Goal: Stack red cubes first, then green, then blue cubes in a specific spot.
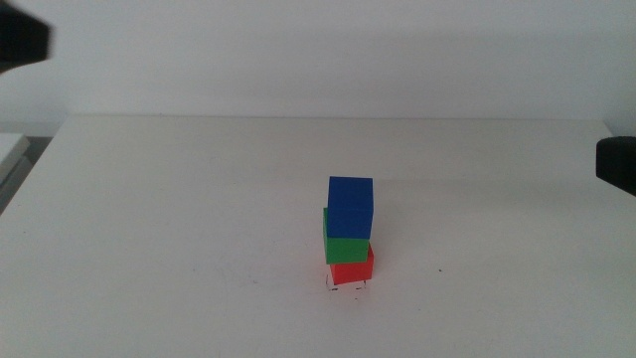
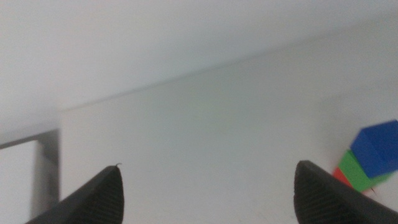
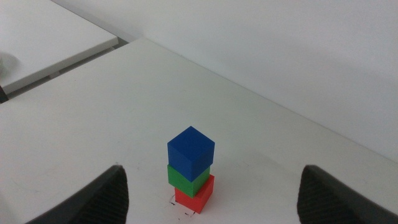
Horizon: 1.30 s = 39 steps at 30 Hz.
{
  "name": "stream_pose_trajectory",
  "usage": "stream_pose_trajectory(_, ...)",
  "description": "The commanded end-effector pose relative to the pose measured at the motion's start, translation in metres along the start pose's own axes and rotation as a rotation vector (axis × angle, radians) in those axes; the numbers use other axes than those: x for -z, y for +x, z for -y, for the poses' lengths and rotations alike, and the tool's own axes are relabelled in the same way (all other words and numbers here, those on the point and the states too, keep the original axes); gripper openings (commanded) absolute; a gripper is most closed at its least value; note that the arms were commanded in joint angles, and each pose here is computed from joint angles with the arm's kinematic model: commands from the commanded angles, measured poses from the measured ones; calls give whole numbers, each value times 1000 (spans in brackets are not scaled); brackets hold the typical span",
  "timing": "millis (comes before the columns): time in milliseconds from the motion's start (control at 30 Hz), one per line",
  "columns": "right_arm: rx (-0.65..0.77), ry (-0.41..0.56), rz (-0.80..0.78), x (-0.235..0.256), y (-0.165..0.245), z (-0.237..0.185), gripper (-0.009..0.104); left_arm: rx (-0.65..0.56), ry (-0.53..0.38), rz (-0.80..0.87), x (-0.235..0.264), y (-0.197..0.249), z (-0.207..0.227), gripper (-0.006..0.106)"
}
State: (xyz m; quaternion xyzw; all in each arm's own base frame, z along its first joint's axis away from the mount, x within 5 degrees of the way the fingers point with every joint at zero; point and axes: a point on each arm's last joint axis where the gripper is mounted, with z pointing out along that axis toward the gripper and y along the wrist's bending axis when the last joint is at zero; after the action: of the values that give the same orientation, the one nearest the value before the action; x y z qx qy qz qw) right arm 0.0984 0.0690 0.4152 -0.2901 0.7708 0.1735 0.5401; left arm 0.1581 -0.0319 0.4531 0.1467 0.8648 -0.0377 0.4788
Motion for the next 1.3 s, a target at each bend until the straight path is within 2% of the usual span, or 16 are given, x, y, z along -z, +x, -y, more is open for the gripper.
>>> stream_pose_trajectory(0,0,7,7,0,0,1,88,25,-16,63,10,11,-3,94)
stream_pose_trajectory(67,0,7,7,0,0,1,88,47,-33,76,17,16,-3,94)
stream_pose_trajectory(233,0,7,7,0,0,1,88,126,52,161,36,17,8,94)
stream_pose_trajectory(367,0,7,7,0,0,1,88,138,74,186,43,18,11,94)
stream_pose_trajectory(467,0,7,7,0,0,1,88,131,70,186,43,18,11,94)
stream_pose_trajectory(733,-2,17,36,1,2,1,88,61,-40,209,58,27,5,94)
stream_pose_trajectory(833,1,105,207,-5,9,8,88,42,-92,284,58,36,4,94)
stream_pose_trajectory(933,-39,200,313,-24,36,18,88,51,-132,479,56,54,4,94)
stream_pose_trajectory(1100,-99,321,195,-36,111,27,88,71,-179,647,31,111,8,94)
stream_pose_trajectory(1267,-116,494,183,-18,181,24,88,168,-138,598,-4,186,17,94)
